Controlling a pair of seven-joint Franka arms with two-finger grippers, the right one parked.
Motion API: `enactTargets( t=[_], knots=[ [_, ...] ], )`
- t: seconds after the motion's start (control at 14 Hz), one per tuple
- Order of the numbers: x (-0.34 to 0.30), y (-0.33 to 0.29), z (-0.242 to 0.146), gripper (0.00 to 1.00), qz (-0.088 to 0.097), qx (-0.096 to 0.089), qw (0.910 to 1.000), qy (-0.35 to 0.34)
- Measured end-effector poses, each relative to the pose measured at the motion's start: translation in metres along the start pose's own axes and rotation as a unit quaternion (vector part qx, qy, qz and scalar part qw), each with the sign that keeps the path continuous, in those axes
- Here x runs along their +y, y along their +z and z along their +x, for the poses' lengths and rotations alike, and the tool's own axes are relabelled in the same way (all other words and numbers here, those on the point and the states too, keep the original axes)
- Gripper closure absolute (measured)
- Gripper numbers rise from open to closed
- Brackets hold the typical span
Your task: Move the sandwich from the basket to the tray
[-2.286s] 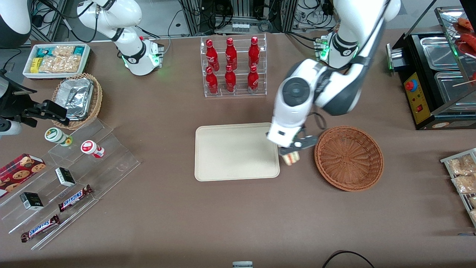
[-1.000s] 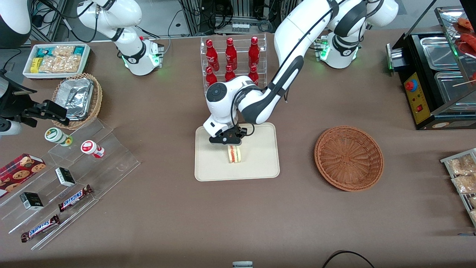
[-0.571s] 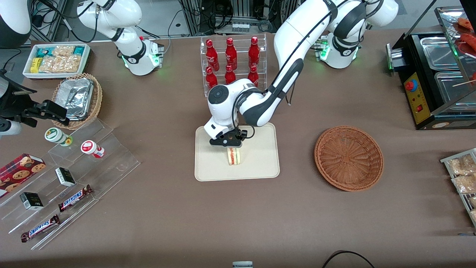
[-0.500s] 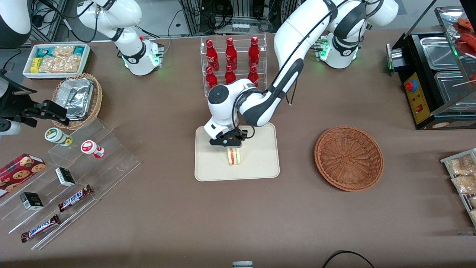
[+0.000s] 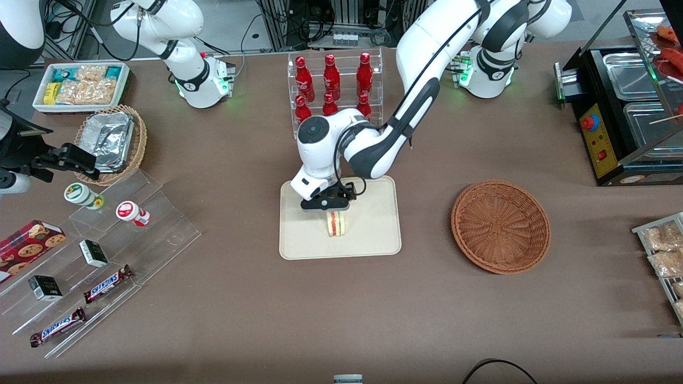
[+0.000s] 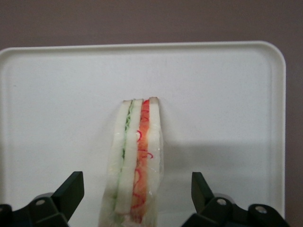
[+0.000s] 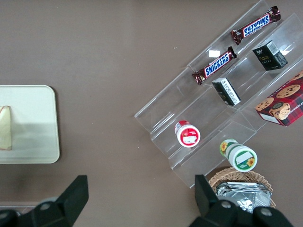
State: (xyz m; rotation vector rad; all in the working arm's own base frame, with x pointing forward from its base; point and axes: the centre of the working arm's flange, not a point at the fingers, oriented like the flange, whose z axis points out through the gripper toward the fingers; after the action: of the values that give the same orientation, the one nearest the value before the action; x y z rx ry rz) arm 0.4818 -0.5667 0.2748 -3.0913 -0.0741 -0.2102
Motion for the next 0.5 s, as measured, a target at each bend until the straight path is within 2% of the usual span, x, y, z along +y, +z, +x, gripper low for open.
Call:
enactTargets(
  t=[0.14, 0.5],
  knots=[
    [-0.013, -0.034, 0.013, 0.00, 0.012, 0.000, 0.9997, -0.019],
    [-0.083, -0.123, 0.068, 0.00, 0.015, -0.011, 0.9955, -0.094]
  ],
)
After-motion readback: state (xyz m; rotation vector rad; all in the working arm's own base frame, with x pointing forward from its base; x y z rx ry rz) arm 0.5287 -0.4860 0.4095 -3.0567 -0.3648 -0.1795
